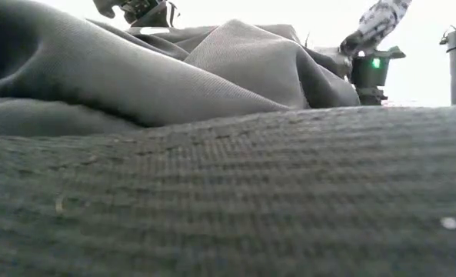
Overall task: Unpack backpack
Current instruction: Put the charger cable into the black backpack
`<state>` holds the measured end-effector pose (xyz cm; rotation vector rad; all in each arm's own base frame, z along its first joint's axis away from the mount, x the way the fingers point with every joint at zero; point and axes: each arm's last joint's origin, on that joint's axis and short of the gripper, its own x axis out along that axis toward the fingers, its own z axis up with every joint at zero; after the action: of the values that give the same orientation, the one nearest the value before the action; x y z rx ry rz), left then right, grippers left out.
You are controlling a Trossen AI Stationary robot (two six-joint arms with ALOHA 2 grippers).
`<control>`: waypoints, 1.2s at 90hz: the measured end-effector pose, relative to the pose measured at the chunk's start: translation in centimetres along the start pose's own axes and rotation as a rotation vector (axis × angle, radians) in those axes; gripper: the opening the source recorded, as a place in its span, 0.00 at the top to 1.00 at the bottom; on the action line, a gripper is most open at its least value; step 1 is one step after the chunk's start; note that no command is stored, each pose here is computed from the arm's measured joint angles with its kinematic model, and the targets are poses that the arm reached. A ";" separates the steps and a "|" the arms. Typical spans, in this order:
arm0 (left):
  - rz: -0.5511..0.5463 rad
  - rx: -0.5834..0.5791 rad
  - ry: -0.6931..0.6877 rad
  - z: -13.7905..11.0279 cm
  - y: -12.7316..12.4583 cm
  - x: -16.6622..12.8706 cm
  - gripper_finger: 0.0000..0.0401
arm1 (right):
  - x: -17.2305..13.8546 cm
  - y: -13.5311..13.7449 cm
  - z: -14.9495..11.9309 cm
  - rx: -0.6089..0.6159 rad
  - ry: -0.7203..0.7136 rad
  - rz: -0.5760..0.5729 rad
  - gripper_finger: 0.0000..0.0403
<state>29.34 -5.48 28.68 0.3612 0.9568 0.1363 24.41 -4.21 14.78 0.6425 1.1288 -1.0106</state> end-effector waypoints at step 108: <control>0.122 0.026 0.053 -0.5 0.4 0.0 1.00 | -18.0 14.5 -3.7 -0.473 -0.642 0.845 1.00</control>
<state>28.94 -5.04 28.57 0.4422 0.9900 0.2456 34.30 10.97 29.56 0.3069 0.4055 -0.1605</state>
